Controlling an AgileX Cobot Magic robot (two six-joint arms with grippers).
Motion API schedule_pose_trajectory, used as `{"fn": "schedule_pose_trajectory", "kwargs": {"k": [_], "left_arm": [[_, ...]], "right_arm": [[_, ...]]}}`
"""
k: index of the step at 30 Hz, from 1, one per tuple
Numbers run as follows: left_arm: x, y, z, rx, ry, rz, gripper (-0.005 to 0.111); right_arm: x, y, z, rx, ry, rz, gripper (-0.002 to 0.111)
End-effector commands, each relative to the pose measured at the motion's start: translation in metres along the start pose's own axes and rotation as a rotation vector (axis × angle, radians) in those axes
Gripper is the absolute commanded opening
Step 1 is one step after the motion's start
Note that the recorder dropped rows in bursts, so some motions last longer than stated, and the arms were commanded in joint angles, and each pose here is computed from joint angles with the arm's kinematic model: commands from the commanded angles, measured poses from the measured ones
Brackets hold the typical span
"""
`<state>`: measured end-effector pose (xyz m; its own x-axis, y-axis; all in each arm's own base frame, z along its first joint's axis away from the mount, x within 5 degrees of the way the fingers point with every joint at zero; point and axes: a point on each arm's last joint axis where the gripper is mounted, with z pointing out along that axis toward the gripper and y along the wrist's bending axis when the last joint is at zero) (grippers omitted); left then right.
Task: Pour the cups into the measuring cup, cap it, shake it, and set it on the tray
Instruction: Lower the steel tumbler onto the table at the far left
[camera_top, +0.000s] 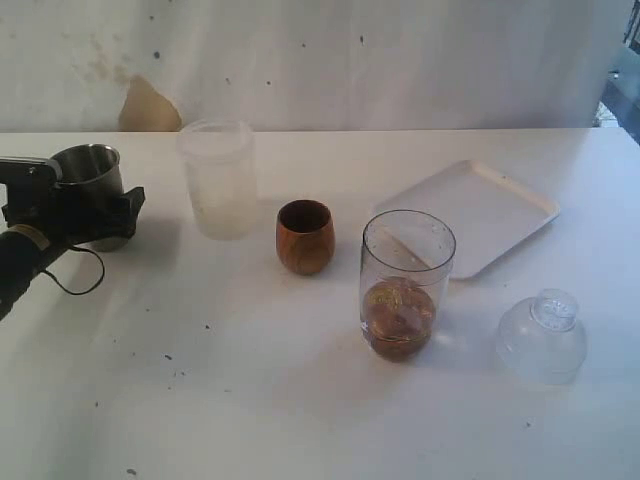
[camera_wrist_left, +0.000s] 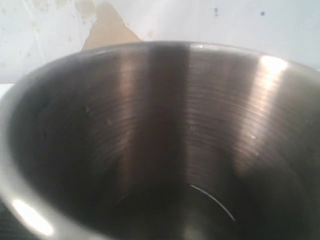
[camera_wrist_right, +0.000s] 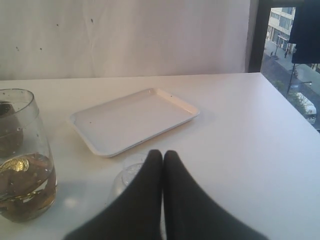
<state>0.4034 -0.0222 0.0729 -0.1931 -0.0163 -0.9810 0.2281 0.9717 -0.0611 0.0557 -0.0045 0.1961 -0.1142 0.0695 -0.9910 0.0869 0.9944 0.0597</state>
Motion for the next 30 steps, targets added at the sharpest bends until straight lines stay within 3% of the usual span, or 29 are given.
{"fn": "schedule_pose_trajectory", "kwargs": {"k": [1,16,30], "left_arm": [[-0.006,0.000,0.000,-0.001,-0.017,0.003,0.105],[-0.015,-0.004,-0.028,-0.025,-0.020,-0.042,0.105],[-0.017,-0.014,-0.078,-0.053,-0.008,-0.078,0.105]], "right_arm": [[0.002,0.000,0.000,-0.001,0.001,0.003,0.000],[0.002,0.000,0.000,-0.001,0.001,0.003,0.000],[0.002,0.000,0.000,-0.001,0.001,0.003,0.000]]}}
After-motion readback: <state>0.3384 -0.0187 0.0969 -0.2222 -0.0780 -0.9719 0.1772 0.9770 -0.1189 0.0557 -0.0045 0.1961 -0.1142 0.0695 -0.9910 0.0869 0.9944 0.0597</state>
